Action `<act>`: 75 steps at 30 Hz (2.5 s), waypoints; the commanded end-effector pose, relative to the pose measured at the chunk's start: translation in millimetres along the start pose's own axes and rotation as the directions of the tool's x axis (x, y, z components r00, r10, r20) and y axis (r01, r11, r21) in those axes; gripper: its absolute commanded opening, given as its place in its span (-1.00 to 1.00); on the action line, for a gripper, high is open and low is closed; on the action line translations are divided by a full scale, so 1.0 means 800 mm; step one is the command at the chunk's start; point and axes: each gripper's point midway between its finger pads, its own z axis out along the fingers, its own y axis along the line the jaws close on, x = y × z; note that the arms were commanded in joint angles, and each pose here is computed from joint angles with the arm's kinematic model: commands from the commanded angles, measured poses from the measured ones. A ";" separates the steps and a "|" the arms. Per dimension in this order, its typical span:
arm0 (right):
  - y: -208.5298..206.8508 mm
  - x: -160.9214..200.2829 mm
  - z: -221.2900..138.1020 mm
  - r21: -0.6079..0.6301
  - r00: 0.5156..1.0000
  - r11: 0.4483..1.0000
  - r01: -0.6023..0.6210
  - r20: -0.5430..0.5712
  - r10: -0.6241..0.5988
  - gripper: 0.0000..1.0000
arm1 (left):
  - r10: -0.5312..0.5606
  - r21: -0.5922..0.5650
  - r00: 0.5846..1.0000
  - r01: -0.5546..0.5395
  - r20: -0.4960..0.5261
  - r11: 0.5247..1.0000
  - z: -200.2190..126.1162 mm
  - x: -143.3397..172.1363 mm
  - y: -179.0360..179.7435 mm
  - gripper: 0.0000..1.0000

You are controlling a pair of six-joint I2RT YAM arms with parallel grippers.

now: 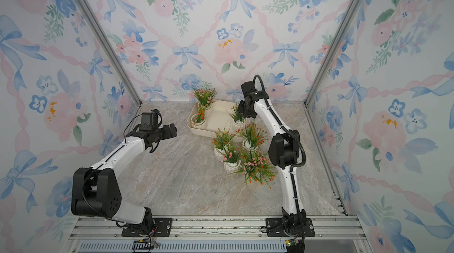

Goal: Put the potted gypsophila into the storage box
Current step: Place the baby's breath potted plant at the storage box, then pick up the baby's breath potted plant from the center of the board.

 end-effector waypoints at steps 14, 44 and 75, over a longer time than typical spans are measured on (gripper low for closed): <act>-0.017 0.011 0.018 0.034 0.999 0.999 0.002 -0.037 -0.001 -0.68 | 0.019 0.008 1.000 -0.019 -0.019 1.000 0.007 0.005 0.001 0.95; -0.147 0.036 -0.157 0.065 0.993 0.995 0.072 0.088 -0.077 0.76 | -0.047 0.317 0.980 0.108 -0.194 0.942 -0.053 0.101 -0.195 0.95; -0.240 0.138 -0.141 0.110 1.000 0.994 -0.019 -0.008 0.020 0.94 | 0.180 0.284 0.923 -0.082 -0.340 0.955 -0.017 0.168 -0.259 0.72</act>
